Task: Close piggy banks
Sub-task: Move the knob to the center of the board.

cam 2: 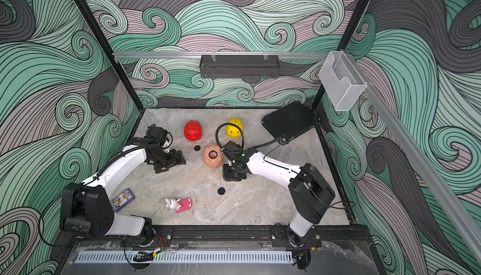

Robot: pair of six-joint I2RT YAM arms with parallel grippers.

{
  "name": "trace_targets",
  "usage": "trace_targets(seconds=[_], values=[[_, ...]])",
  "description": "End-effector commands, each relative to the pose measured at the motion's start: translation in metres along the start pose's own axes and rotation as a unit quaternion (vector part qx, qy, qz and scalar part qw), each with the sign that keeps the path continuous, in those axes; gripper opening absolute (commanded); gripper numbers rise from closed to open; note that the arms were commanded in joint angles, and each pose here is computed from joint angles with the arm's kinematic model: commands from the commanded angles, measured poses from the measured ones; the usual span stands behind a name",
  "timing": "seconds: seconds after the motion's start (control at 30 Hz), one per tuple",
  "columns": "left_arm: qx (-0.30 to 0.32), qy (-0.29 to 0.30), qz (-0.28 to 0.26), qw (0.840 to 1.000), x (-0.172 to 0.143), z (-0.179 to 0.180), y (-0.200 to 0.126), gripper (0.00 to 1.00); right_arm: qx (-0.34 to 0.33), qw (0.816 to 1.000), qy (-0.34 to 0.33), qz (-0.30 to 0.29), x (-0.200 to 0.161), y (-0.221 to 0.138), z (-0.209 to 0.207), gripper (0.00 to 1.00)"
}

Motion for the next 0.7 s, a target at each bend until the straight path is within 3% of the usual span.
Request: trace_targets(seconds=[0.0,0.23,0.67], values=[[0.006,0.010,-0.010,1.000,0.001,0.007,-0.007,0.89,0.014,1.000,-0.003,0.007,0.001,0.007,0.017,0.25],[0.003,0.001,-0.011,1.000,0.004,0.015,-0.004,0.89,0.017,0.999,-0.023,0.017,-0.004,0.016,0.025,0.18],[-0.004,-0.008,0.004,1.000,0.005,0.017,0.004,0.89,0.016,0.999,-0.028,0.032,-0.015,0.031,0.023,0.20]])
Point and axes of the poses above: each gripper's point midway between its finger pads, its own y axis out along the fingers, its own z axis along the line the jaws close on, x = y × z, the point moved 2 cm from there along -y, back along the fingers, and after that the axes turned 1 degree about -y, right-handed, at the moved point
